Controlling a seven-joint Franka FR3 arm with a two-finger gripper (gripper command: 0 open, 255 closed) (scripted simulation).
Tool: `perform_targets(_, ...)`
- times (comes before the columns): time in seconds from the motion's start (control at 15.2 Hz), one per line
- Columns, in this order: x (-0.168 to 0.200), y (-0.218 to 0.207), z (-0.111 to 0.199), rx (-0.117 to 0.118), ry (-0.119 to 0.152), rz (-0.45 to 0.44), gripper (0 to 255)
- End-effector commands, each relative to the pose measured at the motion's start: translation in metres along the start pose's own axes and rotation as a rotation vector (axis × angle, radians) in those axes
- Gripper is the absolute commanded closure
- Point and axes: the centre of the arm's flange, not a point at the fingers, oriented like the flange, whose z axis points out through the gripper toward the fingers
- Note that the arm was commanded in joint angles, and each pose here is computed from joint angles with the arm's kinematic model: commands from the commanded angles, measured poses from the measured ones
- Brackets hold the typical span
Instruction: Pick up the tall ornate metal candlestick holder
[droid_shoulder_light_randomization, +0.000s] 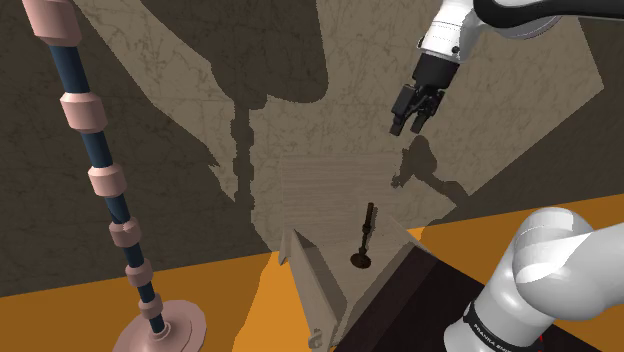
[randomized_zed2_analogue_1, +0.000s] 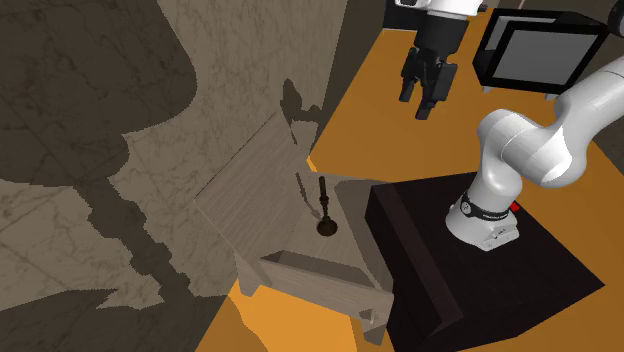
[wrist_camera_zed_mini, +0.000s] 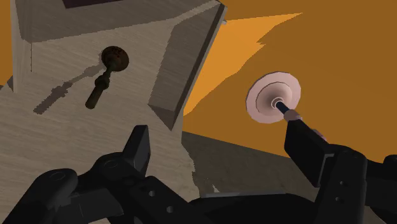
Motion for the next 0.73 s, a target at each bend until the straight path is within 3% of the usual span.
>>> perform_targets(0.0,0.0,0.0,0.0,0.0,0.0,0.0,0)
perform_targets(0.66,0.022,0.024,0.124,-0.102,0.021,0.114,0)
